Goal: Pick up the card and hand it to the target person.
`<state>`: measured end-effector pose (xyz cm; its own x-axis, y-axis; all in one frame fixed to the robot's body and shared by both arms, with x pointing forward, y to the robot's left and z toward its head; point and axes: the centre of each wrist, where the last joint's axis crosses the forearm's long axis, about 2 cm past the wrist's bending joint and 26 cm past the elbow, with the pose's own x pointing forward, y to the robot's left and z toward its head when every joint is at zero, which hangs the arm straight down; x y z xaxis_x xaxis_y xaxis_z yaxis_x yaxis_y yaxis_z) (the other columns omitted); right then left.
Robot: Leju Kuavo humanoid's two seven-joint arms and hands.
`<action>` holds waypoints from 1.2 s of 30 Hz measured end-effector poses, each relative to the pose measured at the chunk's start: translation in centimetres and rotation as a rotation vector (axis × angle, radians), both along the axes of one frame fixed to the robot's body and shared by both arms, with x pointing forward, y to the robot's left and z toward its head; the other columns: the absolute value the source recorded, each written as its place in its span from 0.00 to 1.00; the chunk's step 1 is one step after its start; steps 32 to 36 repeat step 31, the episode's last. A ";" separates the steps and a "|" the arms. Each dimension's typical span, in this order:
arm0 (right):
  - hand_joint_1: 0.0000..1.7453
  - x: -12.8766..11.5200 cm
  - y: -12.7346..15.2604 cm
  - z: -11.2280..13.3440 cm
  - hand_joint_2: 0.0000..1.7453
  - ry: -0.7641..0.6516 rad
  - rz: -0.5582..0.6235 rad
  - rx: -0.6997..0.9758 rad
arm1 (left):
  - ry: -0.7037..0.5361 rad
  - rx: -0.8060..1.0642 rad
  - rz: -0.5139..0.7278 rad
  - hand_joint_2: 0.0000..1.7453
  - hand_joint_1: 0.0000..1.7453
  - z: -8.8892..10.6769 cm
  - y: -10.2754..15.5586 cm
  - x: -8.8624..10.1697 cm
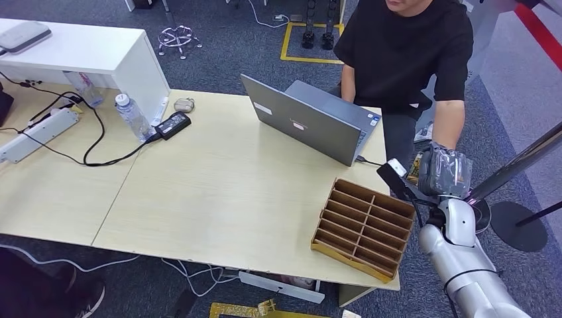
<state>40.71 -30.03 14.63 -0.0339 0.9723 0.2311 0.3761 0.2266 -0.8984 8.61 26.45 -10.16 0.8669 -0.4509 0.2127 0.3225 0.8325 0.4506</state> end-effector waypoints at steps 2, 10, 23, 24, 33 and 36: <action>0.83 0.0 -0.2 -0.1 1.00 0.003 -0.006 -0.012 | 0.012 0.017 0.014 0.00 0.00 0.1 -1.1 0.0; 0.02 0.0 -0.8 -0.4 1.00 0.007 -0.050 -0.070 | 0.020 -0.011 0.006 0.00 0.00 0.3 -3.7 -0.1; 0.00 -0.3 -1.4 -1.2 1.00 0.051 -0.092 -0.006 | 0.027 -0.016 0.004 0.00 0.00 0.4 -4.1 -0.2; 0.00 -0.3 -1.4 -1.3 1.00 0.052 -0.086 0.005 | 0.028 -0.016 0.004 0.00 0.00 0.4 -4.1 -0.2; 0.00 -1.3 -1.4 -1.6 1.00 0.022 -0.035 0.057 | 0.034 -0.020 0.009 0.00 0.00 0.4 -4.1 -0.2; 0.00 -1.3 -1.4 -1.6 1.00 0.022 -0.035 0.057 | 0.034 -0.020 0.009 0.00 0.00 0.4 -4.1 -0.2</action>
